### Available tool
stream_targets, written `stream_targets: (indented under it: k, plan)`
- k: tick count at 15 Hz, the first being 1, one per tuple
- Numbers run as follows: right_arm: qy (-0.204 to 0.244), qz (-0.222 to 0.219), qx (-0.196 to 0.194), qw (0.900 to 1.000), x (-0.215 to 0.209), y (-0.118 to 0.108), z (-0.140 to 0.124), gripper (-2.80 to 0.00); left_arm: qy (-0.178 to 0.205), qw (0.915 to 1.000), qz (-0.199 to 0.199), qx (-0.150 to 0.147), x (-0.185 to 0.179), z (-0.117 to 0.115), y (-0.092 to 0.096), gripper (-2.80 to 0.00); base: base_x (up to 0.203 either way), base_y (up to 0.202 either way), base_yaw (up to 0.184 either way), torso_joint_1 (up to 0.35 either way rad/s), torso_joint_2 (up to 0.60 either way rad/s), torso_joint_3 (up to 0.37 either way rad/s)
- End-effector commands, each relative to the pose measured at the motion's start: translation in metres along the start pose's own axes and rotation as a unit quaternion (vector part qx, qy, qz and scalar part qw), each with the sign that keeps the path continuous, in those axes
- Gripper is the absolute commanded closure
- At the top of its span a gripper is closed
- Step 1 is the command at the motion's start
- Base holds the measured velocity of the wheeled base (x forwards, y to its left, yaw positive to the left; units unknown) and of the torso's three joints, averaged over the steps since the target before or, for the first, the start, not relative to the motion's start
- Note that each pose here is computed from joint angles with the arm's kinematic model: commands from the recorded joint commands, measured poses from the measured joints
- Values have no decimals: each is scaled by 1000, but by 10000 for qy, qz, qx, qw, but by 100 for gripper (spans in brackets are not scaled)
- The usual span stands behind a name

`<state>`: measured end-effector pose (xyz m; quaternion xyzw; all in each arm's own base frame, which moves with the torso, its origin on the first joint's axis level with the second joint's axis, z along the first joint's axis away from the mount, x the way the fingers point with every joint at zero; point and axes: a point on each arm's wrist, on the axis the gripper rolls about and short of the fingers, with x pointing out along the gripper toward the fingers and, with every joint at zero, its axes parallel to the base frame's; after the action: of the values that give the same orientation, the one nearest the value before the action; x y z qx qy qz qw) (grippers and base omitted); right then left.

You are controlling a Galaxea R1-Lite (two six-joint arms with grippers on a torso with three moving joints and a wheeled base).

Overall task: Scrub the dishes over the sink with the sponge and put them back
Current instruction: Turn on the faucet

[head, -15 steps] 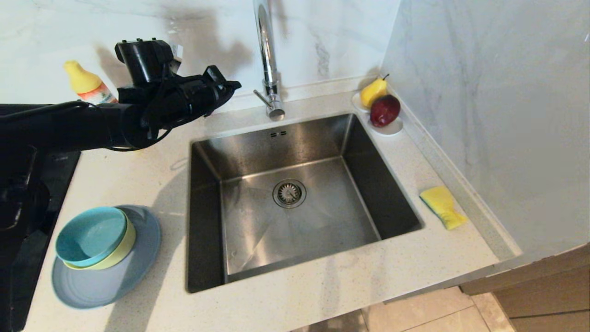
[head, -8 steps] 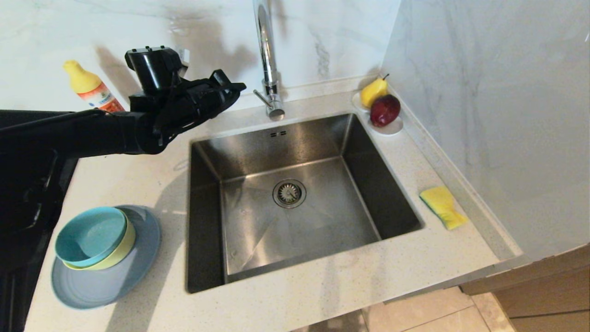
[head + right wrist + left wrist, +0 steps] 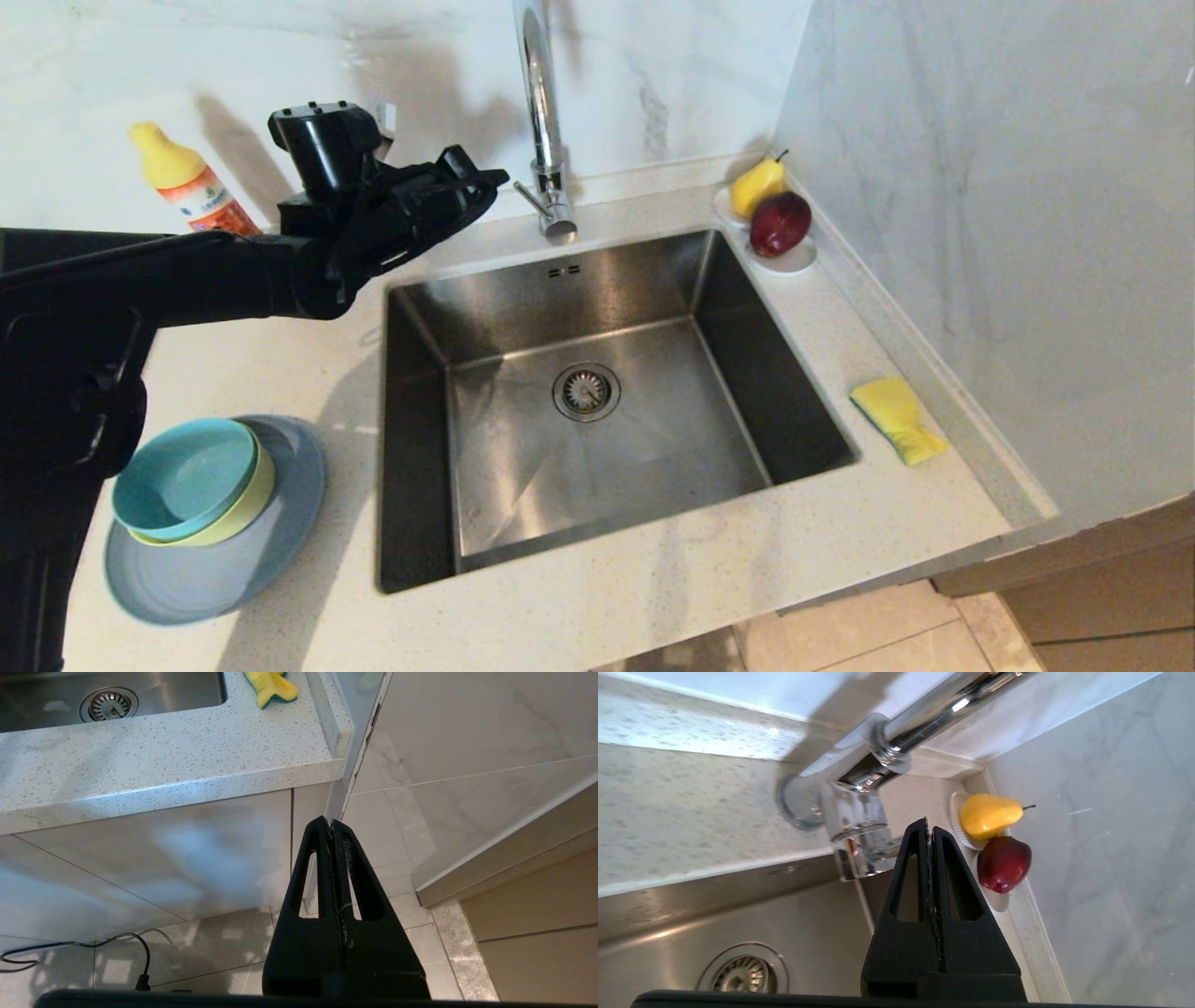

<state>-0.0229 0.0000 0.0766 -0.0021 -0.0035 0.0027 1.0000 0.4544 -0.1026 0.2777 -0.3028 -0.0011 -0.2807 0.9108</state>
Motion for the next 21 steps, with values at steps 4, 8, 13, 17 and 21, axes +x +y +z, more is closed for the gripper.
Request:
stream_targets:
  k: [4,8,13,17,21]
  plan:
    - [-3,0,-2,10000,0,0,0,0,118,9999,-54,-60,6,-12,-1,0,0,0,0,0,0,0]
    - [-3,-4,-2,10000,0,0,0,0,144,9999,-15,-44,8,-16,4,0,0,0,0,0,0,0]
    - [-3,4,-2,10000,0,0,0,0,144,9999,-25,-36,9,-16,5,0,0,0,0,0,0,0]
    - [-3,4,-2,10000,0,0,0,0,12,9999,-94,57,6,-9,2,0,0,0,0,0,0,0]
    - [-11,4,-2,10000,0,0,0,0,-58,9995,-83,295,4,-5,2,0,0,0,0,0,0,0]
